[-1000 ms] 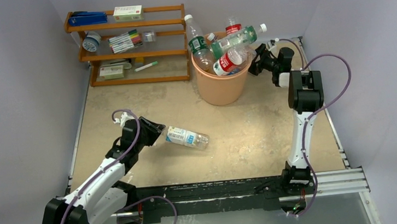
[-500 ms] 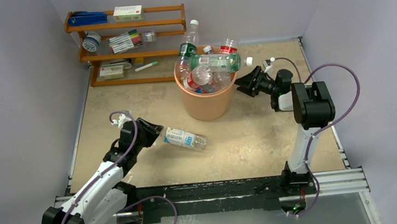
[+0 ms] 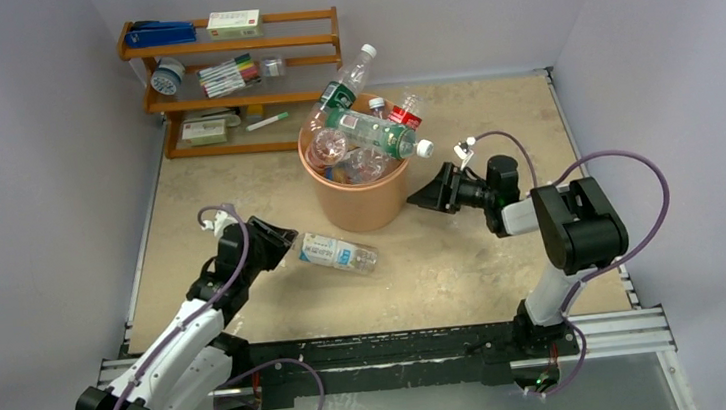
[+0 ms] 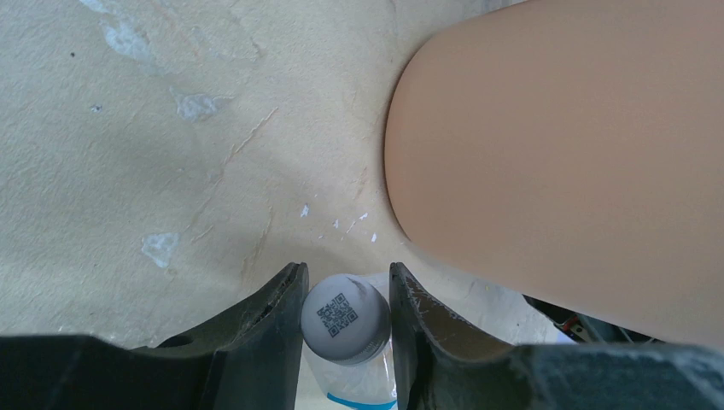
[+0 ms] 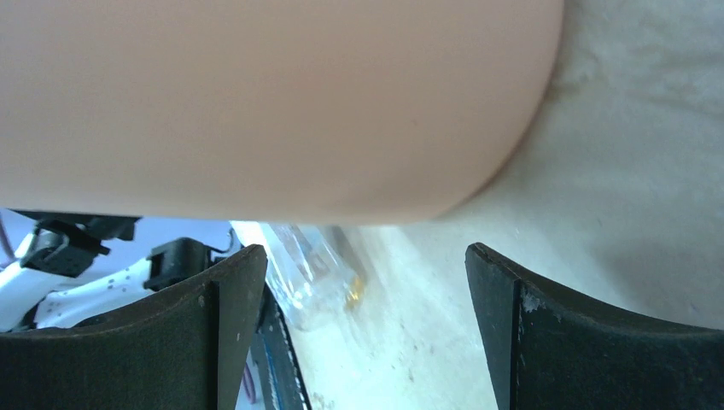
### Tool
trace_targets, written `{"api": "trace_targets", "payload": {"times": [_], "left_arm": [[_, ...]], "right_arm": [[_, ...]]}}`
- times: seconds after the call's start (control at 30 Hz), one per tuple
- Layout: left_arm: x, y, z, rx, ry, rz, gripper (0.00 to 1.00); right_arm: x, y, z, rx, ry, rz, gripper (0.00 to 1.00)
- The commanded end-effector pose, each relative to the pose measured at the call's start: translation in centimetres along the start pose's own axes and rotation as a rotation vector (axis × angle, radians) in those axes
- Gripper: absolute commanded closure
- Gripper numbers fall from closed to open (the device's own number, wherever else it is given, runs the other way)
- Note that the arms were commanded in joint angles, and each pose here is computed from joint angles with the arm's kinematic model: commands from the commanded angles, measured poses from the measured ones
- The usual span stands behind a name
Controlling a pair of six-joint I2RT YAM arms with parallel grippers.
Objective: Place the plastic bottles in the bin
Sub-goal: Adjust the trash bin at the center of the board, then place the plastic bottle in the trash bin.
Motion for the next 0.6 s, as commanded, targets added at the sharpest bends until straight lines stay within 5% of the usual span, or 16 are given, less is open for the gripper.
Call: {"api": "trace_targets", "payload": {"times": [0.0,0.57], "left_arm": [[0.6,0.3,-0.2,-0.006,0.029,-0.019,0.70],[1.2,-0.3,-2.7,0.098,0.363,-0.226,0.69]], "right_arm": [[-0.1,0.9,-0.6,0.018,0.051,-0.045,0.12],[3.0,4.0,-4.5,0.076,0.040,0.040,0.10]]}}
Point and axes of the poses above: each gripper's point midway between its finger pads, its own y axis back along the fingers, its own x axis along the line the jaws close on, z = x × y, the point moved 9 cm from there along y, back along the fingers, and after that the axes turned 12 degrees about y, right-handed, at the moved point
